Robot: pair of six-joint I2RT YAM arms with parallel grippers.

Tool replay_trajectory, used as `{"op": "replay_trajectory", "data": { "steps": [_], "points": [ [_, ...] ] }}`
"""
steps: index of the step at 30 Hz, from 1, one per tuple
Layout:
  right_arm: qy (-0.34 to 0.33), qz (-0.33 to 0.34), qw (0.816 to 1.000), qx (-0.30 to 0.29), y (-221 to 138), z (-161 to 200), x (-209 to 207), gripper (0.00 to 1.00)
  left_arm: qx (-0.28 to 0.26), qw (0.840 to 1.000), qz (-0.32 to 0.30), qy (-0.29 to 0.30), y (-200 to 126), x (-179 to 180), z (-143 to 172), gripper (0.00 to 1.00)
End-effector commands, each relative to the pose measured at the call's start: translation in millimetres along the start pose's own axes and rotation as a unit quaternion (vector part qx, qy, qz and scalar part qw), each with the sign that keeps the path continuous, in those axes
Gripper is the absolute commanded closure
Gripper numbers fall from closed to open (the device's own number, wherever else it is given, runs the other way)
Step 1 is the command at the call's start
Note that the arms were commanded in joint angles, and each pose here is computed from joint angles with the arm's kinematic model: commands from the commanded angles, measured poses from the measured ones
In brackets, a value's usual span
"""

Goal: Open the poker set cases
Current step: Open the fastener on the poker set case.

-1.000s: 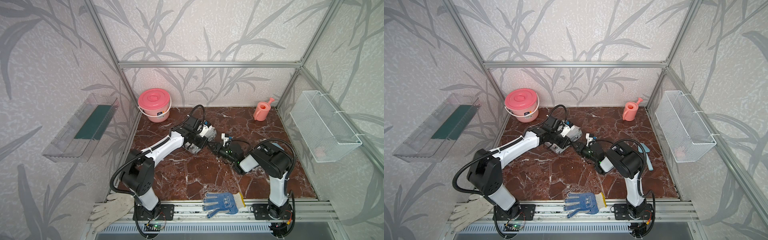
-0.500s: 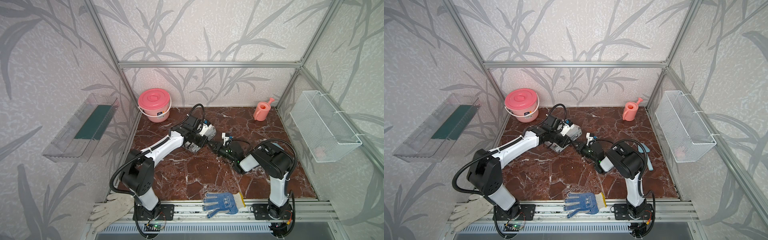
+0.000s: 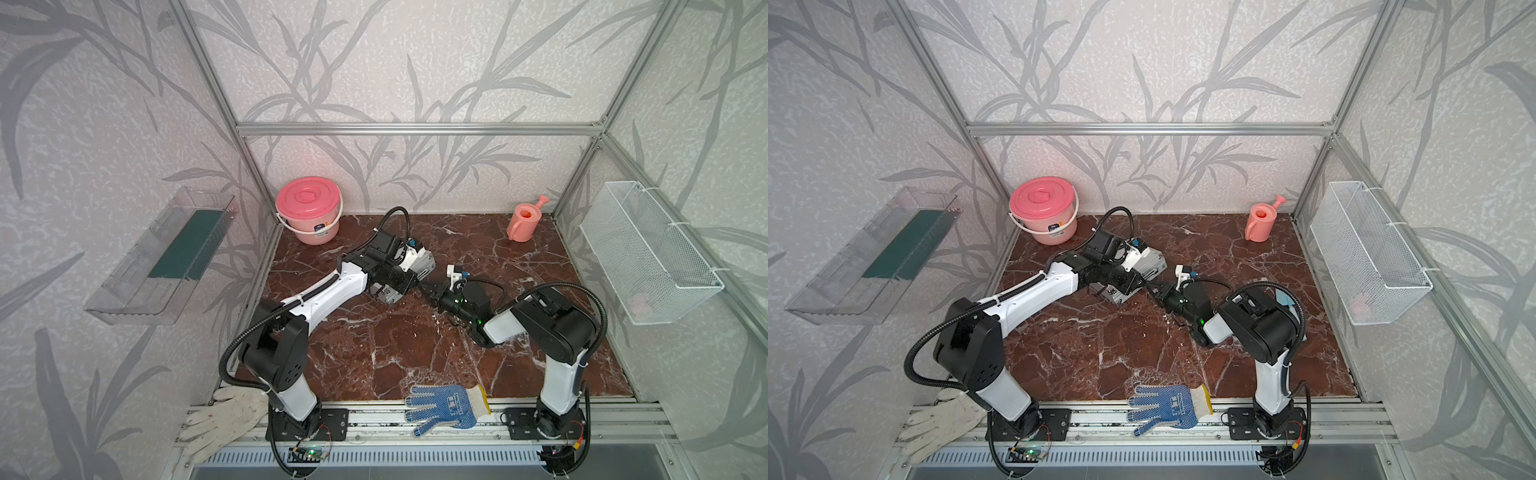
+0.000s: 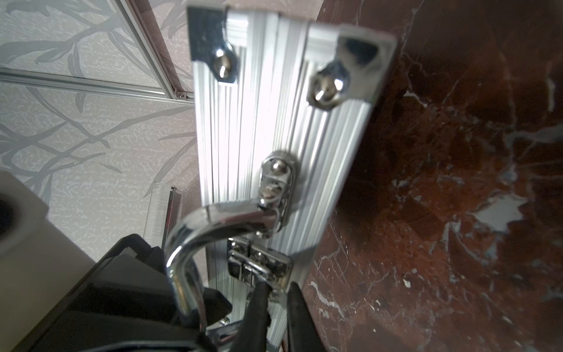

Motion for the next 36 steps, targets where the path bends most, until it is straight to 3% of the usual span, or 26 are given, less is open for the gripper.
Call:
{"op": "replay_trajectory", "data": {
  "steps": [1, 15, 24, 36],
  "points": [
    [-0.024, -0.059, 0.997, -0.045, -7.0, -20.0, 29.8, 0.86, -0.031, 0.997, 0.064, 0.028, -6.8, -22.2, -11.2, 1.0],
    [-0.019, -0.058, 0.998, -0.03, -5.6, -19.1, 24.5, 0.85, -0.025, 0.997, 0.066, 0.017, 6.9, -18.6, -3.1, 1.0],
    [-0.025, 0.01, 0.999, 0.022, -26.2, 8.1, -22.8, 0.7, -0.036, 0.997, 0.054, 0.038, -9.0, -19.7, -18.4, 1.0],
    [-0.036, -0.041, 0.998, 0.032, -4.8, 0.1, 0.9, 0.63, -0.037, 0.997, 0.057, 0.032, -10.7, -21.2, -20.2, 1.0]
  ]
}}
Point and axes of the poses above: each gripper's point midway between its finger pads, its own y axis out along the fingers, its own x axis along the line the jaws close on, z = x × y, the point moved 8 cm from there along -y, back along the fingers, and after that the axes turned 11 degrees about -y, right-handed, at the moved point
